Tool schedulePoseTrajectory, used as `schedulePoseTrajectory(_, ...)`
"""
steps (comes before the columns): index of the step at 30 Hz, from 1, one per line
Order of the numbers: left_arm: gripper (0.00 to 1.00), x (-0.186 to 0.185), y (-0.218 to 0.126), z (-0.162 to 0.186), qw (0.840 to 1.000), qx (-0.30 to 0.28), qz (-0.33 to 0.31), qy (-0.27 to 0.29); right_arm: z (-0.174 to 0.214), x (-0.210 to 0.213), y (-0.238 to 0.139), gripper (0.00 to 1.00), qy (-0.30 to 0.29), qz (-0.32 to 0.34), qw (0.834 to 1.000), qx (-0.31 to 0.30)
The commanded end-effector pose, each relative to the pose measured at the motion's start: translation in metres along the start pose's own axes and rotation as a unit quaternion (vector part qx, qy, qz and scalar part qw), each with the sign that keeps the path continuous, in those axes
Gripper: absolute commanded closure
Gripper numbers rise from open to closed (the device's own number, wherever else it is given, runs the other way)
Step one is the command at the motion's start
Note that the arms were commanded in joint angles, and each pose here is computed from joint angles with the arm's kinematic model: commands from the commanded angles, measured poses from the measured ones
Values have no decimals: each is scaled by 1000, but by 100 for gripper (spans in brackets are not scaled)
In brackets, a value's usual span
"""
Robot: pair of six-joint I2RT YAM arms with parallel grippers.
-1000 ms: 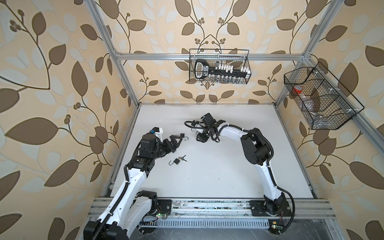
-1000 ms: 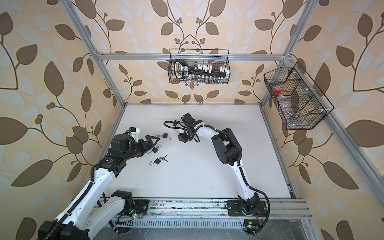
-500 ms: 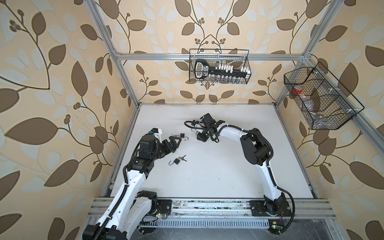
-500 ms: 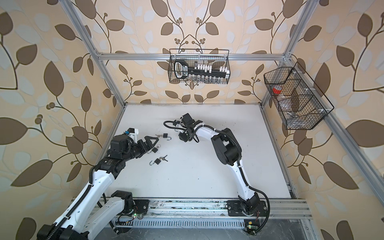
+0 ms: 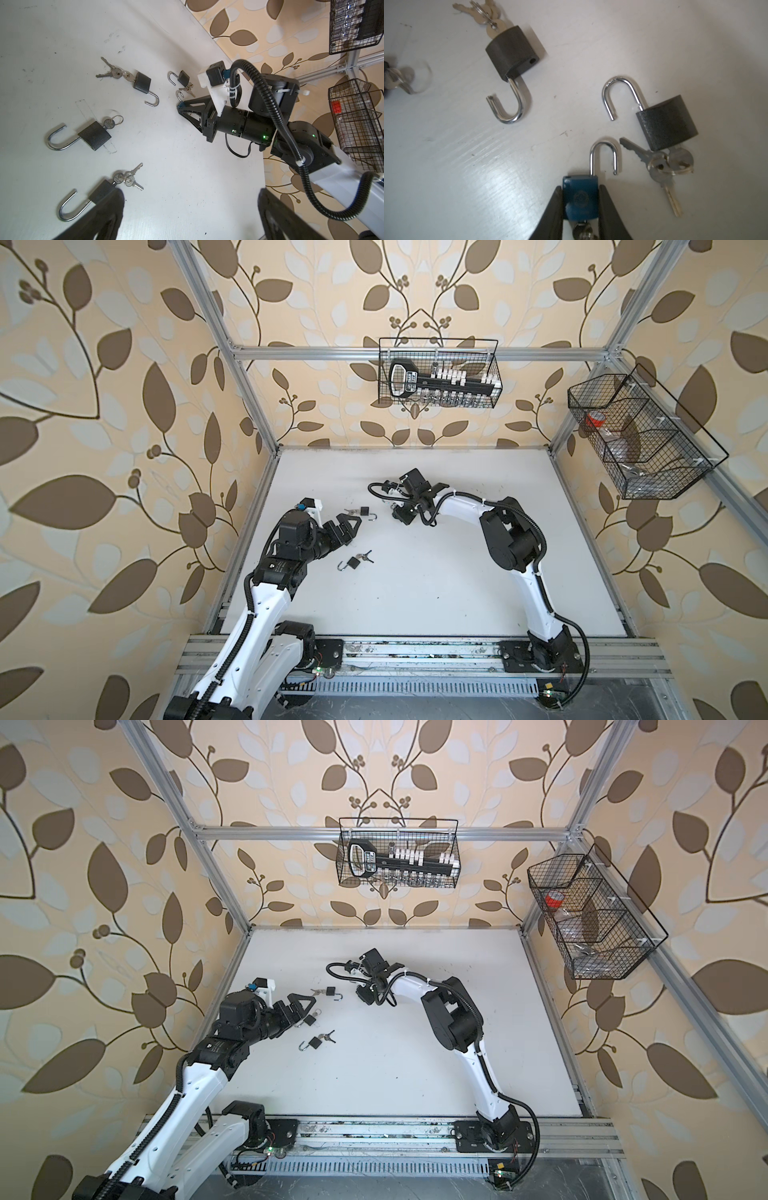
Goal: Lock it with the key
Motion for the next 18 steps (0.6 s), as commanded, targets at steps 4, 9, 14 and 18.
schedulePoseTrajectory(4,1,-26,-11,-18,999,-19,30,33,1,13,-43,90,53,-12,998,-33)
schedulePoseTrajectory(9,1,-53,-15,-24,996,-5,72,62,-12,31,-112,99,98,-28,983,-153)
schedulePoseTrajectory(14,2,-80,-16,-24,988,21,122,88,1,41,-165,100,130,-18,968,-212)
schedulePoseTrajectory(18,2,-98,-22,-21,982,28,140,125,12,44,-201,100,145,-3,959,-241)
Point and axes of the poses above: each gripper's point midway between its finger pads, its own y axis out along the fingers, its own x axis along the line the jaws close on, z = x × y, the point moved 1 cm from there along -y, back along the fingers, and after that the axes turned 2 degrees about -y, right-handed, at the moved point
